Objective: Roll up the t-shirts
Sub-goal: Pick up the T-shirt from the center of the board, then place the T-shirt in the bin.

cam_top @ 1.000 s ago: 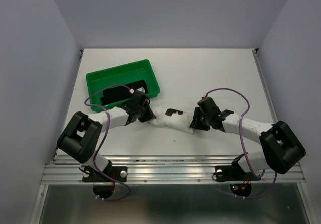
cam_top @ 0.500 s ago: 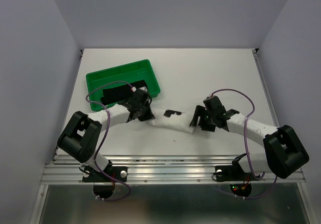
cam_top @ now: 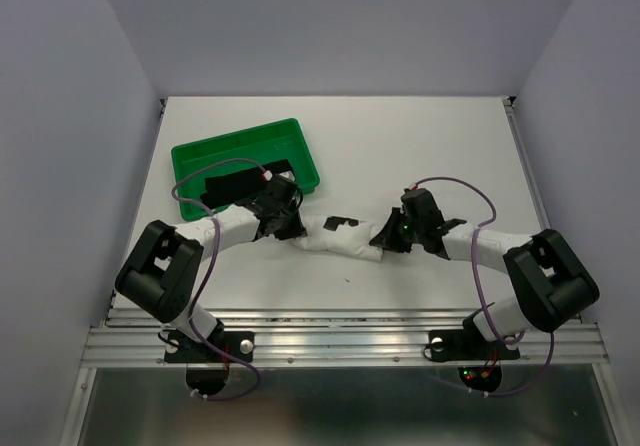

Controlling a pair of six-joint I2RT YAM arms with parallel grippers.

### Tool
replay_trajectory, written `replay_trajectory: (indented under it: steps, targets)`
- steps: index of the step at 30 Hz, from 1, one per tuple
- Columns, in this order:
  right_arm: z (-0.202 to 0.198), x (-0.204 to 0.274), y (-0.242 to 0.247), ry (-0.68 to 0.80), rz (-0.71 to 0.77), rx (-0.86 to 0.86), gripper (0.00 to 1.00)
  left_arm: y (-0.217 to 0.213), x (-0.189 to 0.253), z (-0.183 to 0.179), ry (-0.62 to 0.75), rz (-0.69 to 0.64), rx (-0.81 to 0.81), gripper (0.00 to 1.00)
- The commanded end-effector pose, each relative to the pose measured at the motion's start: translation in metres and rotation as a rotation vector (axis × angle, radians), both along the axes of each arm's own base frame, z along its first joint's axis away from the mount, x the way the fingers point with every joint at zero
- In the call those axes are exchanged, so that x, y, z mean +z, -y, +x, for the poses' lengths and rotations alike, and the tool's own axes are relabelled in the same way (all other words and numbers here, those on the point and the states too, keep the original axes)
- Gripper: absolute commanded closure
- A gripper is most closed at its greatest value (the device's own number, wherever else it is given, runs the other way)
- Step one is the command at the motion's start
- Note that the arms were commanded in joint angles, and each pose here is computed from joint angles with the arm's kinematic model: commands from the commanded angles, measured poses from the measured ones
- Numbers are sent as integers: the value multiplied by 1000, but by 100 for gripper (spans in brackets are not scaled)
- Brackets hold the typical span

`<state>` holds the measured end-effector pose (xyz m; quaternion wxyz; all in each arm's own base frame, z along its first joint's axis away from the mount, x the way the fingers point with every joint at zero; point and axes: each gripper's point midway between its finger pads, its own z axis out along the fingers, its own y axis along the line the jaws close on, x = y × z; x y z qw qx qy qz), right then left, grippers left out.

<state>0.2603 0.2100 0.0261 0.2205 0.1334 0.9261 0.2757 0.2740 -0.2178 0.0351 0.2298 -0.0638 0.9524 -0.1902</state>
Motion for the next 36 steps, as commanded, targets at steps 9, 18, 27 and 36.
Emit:
replay_trajectory:
  steps: [9,18,27,36]
  targets:
    - [11,38,15,77,-95,-11,99,-1,61,9,85,18,-31,100]
    - [55,132,-2,241,-73,12,99,-32,163,51,277,18,60,100]
    - [146,203,-69,392,-22,137,99,-115,239,117,414,83,249,100]
    - [229,197,-154,484,3,259,99,-203,238,159,441,119,428,100]
